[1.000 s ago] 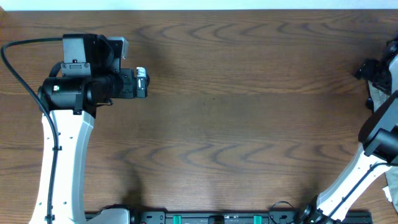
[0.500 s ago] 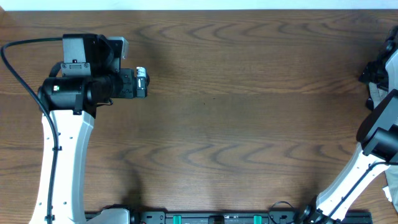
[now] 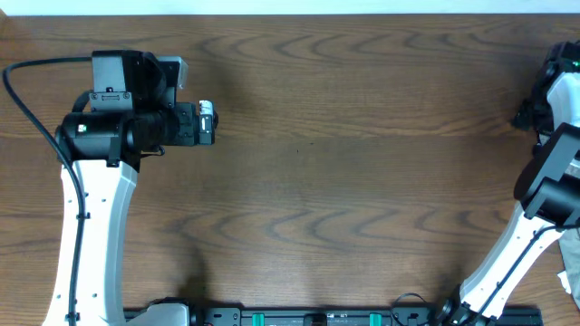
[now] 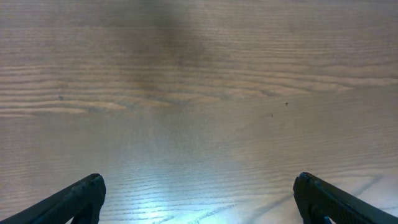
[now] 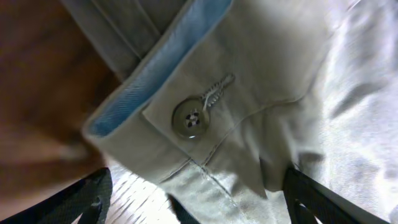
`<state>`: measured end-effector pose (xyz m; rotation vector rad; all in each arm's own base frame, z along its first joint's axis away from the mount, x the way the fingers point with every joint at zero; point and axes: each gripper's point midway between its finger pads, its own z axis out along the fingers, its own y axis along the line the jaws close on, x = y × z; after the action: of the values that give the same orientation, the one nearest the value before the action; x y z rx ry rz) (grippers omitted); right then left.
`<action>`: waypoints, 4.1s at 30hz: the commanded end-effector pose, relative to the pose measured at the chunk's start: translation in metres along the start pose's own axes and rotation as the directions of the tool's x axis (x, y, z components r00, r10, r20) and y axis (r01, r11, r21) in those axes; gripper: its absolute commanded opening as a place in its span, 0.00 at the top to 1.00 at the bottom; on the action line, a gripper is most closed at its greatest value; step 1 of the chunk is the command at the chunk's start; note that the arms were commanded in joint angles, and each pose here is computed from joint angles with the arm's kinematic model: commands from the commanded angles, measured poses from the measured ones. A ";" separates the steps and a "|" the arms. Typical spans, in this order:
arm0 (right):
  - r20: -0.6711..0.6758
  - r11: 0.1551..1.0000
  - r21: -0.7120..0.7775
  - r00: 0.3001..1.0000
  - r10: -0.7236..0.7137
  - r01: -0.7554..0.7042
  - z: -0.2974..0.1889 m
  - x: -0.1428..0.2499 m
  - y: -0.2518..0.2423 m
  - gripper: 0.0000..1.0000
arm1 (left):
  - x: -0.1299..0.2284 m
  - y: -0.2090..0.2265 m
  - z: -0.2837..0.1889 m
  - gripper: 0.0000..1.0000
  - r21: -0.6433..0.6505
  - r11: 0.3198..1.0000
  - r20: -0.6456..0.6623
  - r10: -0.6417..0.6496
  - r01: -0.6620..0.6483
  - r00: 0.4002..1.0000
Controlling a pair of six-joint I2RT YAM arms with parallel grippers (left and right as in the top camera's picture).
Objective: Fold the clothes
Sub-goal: 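Grasp the khaki trousers waistband with the right gripper at the pile, then drag the trousers with the right gripper onto the table center, then grasp the trousers' top edge with both grippers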
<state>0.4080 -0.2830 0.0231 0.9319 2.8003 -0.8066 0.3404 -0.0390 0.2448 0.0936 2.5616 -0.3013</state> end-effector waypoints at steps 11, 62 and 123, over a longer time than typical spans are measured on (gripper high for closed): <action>0.010 0.997 0.064 0.999 0.047 -0.048 -0.009 -0.002 -0.020 0.84 | -0.007 -0.005 -0.010 0.02 0.014 1.000 0.031 0.001 -0.001 1.000; 0.573 0.328 -0.562 0.644 -0.507 0.759 -0.360 0.217 0.329 0.56 | -0.003 0.028 -0.034 0.02 -0.203 0.978 0.073 -0.031 0.045 0.997; 0.237 0.215 -0.724 0.530 -0.814 0.655 -0.239 0.328 0.278 0.99 | 0.112 0.011 0.209 0.02 0.158 0.970 -0.608 -0.051 0.184 0.792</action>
<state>0.3130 0.2067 0.0081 -0.6253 3.1864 0.5620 0.3582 -0.0673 0.0156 0.0298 3.1823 -0.5754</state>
